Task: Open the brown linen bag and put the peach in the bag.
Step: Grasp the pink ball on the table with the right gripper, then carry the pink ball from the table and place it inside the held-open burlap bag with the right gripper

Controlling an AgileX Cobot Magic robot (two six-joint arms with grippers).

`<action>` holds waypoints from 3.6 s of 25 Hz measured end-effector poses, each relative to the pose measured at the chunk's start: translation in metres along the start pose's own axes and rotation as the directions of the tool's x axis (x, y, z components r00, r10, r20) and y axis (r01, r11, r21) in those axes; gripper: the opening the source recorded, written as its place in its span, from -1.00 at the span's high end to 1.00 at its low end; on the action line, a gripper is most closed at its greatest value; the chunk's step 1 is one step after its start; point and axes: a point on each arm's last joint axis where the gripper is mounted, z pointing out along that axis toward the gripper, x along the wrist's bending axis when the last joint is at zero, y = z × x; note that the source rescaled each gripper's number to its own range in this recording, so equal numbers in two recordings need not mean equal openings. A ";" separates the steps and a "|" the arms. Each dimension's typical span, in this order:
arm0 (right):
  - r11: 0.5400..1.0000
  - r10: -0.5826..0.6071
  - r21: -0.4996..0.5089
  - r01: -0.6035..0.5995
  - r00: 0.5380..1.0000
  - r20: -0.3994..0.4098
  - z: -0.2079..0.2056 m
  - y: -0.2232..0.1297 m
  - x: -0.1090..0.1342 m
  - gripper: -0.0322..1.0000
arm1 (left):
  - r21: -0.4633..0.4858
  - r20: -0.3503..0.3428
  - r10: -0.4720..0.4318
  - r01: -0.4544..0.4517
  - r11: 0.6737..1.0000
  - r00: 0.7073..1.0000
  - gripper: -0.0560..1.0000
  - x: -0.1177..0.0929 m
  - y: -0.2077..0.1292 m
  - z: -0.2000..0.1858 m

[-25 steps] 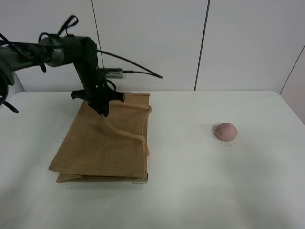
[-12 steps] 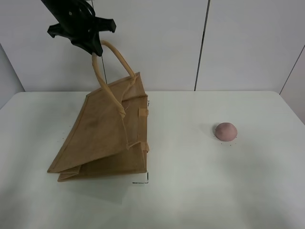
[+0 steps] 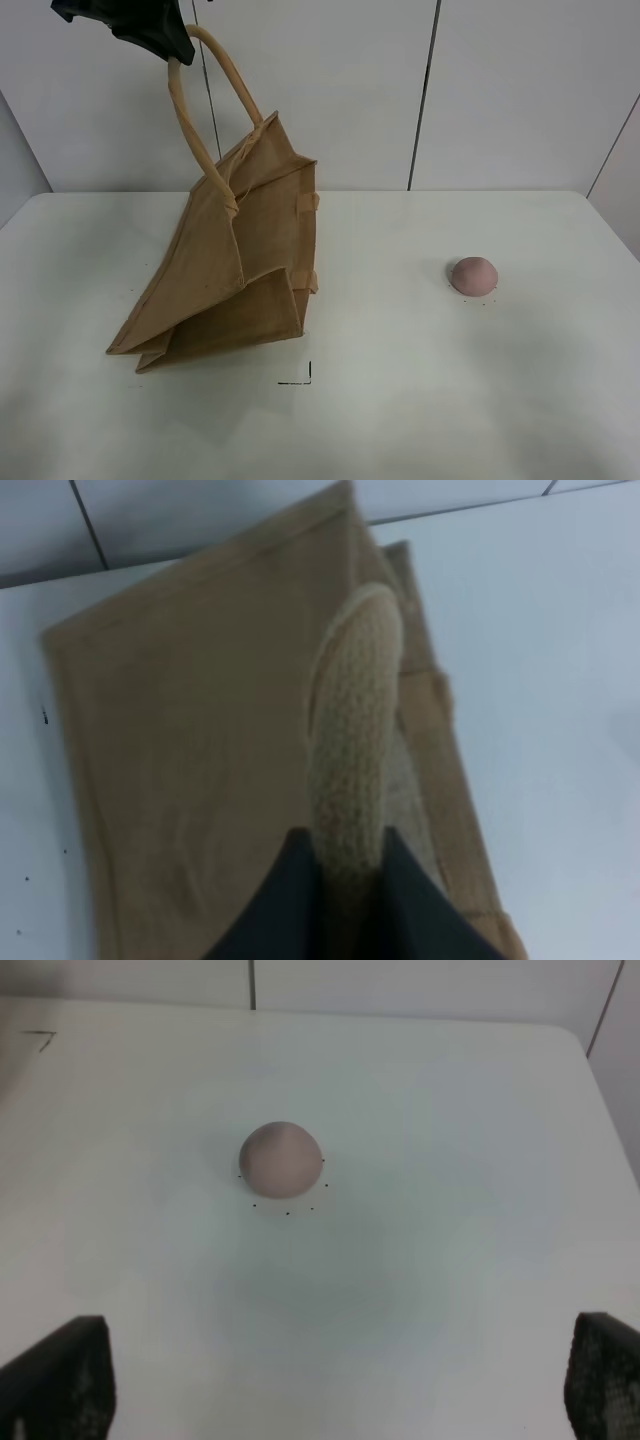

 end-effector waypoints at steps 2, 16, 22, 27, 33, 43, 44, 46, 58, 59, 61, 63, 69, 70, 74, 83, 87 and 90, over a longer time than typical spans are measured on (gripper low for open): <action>1.000 0.000 0.023 0.000 1.000 0.001 0.003 0.002 0.000 -1.00 | -0.002 0.000 0.000 0.000 1.000 1.000 0.89 0.000 0.000 -0.001; 0.823 0.013 0.568 -0.013 1.000 0.004 0.168 0.105 -0.001 -1.00 | -0.007 0.003 0.000 0.000 1.000 1.000 0.89 -0.001 0.000 -0.004; 0.692 0.002 0.722 0.002 1.000 -0.005 0.279 0.114 -0.002 -1.00 | -0.010 0.003 0.003 -0.003 1.000 1.000 0.89 -0.001 0.000 -0.005; 0.646 0.004 0.763 0.023 0.999 -0.033 0.355 0.113 0.001 -1.00 | -0.009 0.003 0.003 -0.003 1.000 1.000 0.89 -0.001 0.000 -0.005; 0.620 0.005 0.783 0.058 0.997 -0.078 0.399 0.103 0.018 -1.00 | -0.009 0.003 0.003 -0.003 1.000 1.000 0.89 -0.001 0.000 -0.005; 0.597 0.022 0.802 0.025 0.999 -0.047 0.441 0.058 0.020 -1.00 | -0.008 0.003 0.008 -0.008 1.000 1.000 0.89 -0.001 0.000 -0.005; 0.589 0.022 0.807 0.025 0.999 -0.047 0.444 0.053 0.020 -1.00 | -0.008 0.003 0.009 -0.009 1.000 1.000 0.89 -0.001 0.000 -0.005; 0.577 0.023 0.817 0.022 0.999 -0.043 0.451 0.042 0.019 -1.00 | -0.008 0.003 0.009 -0.009 1.000 1.000 0.89 -0.001 0.000 -0.005; 0.567 0.025 0.823 0.019 0.999 -0.041 0.457 0.033 0.019 0.24 | -0.008 0.003 0.009 -0.009 1.000 1.000 0.89 -0.001 0.000 -0.005; 0.561 0.028 0.828 0.016 0.999 -0.039 0.456 0.033 0.020 0.50 | -0.008 0.003 0.009 -0.009 1.000 1.000 0.89 -0.001 0.000 -0.005; 0.563 0.033 0.826 0.014 0.999 -0.039 0.455 0.039 0.020 0.89 | -0.008 0.003 0.009 -0.009 1.000 1.000 0.89 -0.001 0.000 -0.005; 0.562 0.039 0.827 0.013 0.998 -0.042 0.452 0.047 0.021 0.94 | -0.008 0.003 0.009 -0.009 1.000 1.000 0.89 -0.001 0.000 -0.005; 0.662 0.095 0.749 0.037 0.987 -0.132 0.431 0.120 0.031 0.94 | -0.008 0.003 0.015 -0.015 1.000 1.000 0.89 -0.001 0.000 -0.005; 0.690 0.110 0.723 0.044 0.980 -0.164 0.424 0.138 0.034 0.94 | -0.009 0.003 0.016 -0.016 1.000 1.000 0.89 -0.001 0.000 -0.006; 0.776 0.179 0.629 0.044 0.941 -0.287 0.398 0.194 0.049 0.94 | -0.012 0.003 0.020 -0.020 1.000 1.000 0.89 -0.001 0.000 -0.007; 0.848 0.126 0.483 0.218 0.802 -0.584 0.374 0.210 0.158 0.94 | -0.012 0.003 0.025 -0.025 1.000 1.000 0.89 -0.001 0.000 -0.007; 0.850 0.030 0.398 0.345 0.723 -0.690 0.377 0.188 0.208 0.94 | -0.012 0.003 0.027 -0.027 1.000 1.000 0.89 -0.001 0.000 -0.007; 0.842 -0.005 0.363 0.400 0.678 -0.735 0.390 0.165 0.232 0.94 | -0.012 0.003 0.028 -0.028 1.000 1.000 0.89 -0.001 0.000 -0.007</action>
